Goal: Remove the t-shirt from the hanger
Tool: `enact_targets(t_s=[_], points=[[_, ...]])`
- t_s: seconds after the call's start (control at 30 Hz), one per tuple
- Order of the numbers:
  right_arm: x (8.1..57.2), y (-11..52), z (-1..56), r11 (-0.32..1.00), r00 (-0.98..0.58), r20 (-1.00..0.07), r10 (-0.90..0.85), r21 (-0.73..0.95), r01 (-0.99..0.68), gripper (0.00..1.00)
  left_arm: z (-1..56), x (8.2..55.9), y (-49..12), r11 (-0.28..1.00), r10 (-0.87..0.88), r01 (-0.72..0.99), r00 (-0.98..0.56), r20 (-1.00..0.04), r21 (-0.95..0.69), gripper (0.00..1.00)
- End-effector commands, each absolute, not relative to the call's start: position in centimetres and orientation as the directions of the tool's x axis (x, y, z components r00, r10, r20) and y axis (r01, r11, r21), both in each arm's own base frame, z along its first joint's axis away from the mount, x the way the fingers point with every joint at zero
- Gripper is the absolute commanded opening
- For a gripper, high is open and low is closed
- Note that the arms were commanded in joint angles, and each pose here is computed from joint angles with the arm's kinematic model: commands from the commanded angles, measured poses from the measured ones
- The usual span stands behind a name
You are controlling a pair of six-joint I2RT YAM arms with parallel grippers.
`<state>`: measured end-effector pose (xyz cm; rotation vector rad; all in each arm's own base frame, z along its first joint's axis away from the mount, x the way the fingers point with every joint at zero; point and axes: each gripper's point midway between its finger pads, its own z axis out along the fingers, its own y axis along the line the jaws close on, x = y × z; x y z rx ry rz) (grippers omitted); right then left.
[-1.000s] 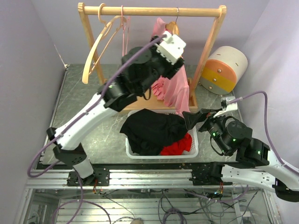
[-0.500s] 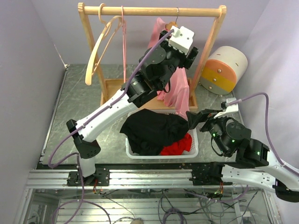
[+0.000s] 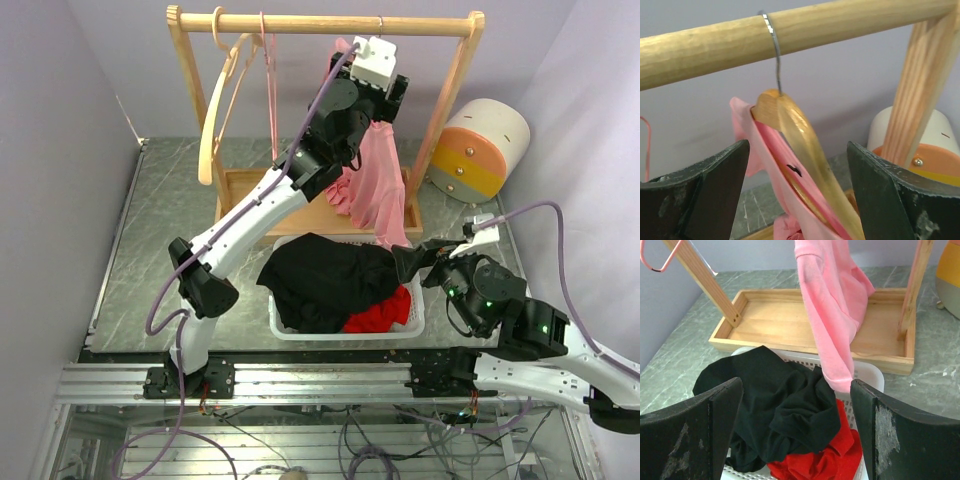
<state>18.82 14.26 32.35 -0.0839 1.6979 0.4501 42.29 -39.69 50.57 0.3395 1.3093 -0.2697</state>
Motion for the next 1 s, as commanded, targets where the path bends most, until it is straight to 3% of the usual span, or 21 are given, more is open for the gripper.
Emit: enact_targets(t_s=[0.0, 0.4, 0.73, 0.83, 0.97], points=[[18.9, 15.2, 32.2, 0.913, -0.189, -0.961, 0.200, 0.253, -0.320, 0.88, 53.3, 42.5, -38.9, 0.914, -0.106, 0.406, 0.272, -0.956, 0.014, 0.89], [19.4, 16.4, 31.4, 0.920, -0.201, -0.966, 0.165, 0.224, -0.322, 0.88, 50.0, 45.1, -39.1, 0.894, -0.097, 0.448, 0.203, -0.974, 0.004, 0.87], [19.7, 17.4, 30.8, 0.922, -0.216, -0.966, 0.140, 0.206, -0.327, 0.88, 49.0, 45.2, -40.5, 0.860, -0.111, 0.509, 0.186, -0.976, -0.001, 0.91], [19.7, 17.5, 30.9, 0.920, -0.216, -0.966, 0.142, 0.210, -0.331, 0.88, 48.2, 45.6, -40.1, 0.873, -0.092, 0.487, 0.175, -0.980, 0.005, 0.82], [19.7, 17.5, 31.3, 0.919, -0.214, -0.966, 0.146, 0.213, -0.332, 0.88, 47.1, 46.6, -39.0, 0.890, -0.074, 0.455, 0.149, -0.986, 0.003, 0.58]])
